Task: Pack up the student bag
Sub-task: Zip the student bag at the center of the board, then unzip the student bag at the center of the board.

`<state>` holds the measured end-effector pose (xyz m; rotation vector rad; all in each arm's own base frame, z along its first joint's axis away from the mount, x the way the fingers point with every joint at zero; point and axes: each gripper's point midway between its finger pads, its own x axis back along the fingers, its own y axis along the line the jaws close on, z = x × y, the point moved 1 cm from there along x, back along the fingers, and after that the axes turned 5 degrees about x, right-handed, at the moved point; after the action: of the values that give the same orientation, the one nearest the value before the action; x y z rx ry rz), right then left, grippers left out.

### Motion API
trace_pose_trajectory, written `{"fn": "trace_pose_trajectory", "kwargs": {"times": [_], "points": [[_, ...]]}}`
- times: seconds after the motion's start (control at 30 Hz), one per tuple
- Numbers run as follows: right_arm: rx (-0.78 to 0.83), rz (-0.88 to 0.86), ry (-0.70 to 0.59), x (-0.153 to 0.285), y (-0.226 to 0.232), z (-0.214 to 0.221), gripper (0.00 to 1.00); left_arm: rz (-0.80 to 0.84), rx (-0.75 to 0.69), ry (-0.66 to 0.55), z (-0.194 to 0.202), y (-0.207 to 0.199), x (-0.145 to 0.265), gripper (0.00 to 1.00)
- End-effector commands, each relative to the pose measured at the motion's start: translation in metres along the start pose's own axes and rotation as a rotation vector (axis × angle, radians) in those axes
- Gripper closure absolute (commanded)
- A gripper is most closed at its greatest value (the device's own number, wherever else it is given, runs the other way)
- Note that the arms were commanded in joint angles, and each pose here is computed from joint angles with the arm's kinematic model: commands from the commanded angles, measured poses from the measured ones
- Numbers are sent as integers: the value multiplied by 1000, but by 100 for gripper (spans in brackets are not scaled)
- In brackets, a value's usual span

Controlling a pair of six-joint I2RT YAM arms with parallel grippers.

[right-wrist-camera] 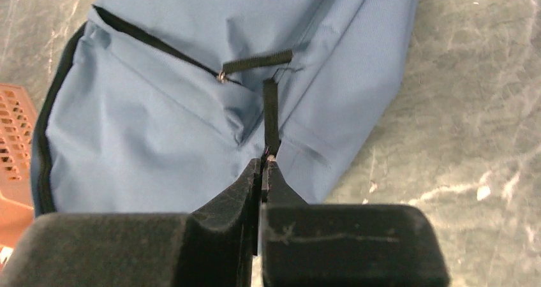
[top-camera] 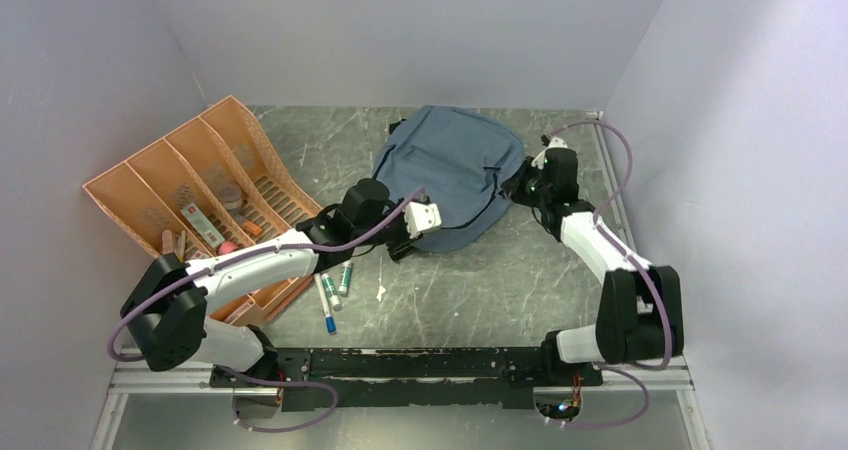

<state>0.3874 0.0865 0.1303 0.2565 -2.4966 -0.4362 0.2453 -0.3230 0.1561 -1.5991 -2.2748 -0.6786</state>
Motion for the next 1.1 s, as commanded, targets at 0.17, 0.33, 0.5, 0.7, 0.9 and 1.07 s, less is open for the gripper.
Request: {"fn": "trace_pose_trajectory", "kwargs": {"times": [0.17, 0.33, 0.5, 0.7, 0.9, 1.07], "points": [[-34, 139, -65, 54, -21, 14, 93, -294, 308, -217, -54, 52, 13, 49], [-48, 210, -130, 77, -29, 8, 86, -402, 442, -259, -52, 75, 24, 39], [-40, 279, -175, 90, -37, -5, 67, -541, 613, -218, -29, 106, 35, 25], [-39, 164, -187, 86, -16, -14, 60, -645, 780, -110, 4, 134, 48, 22], [-79, -2, -162, 77, 14, -18, 60, -688, 904, 4, 32, 144, 62, 22], [-114, -16, -158, 73, 17, -21, 59, -702, 910, 35, 41, 139, 68, 23]]}}
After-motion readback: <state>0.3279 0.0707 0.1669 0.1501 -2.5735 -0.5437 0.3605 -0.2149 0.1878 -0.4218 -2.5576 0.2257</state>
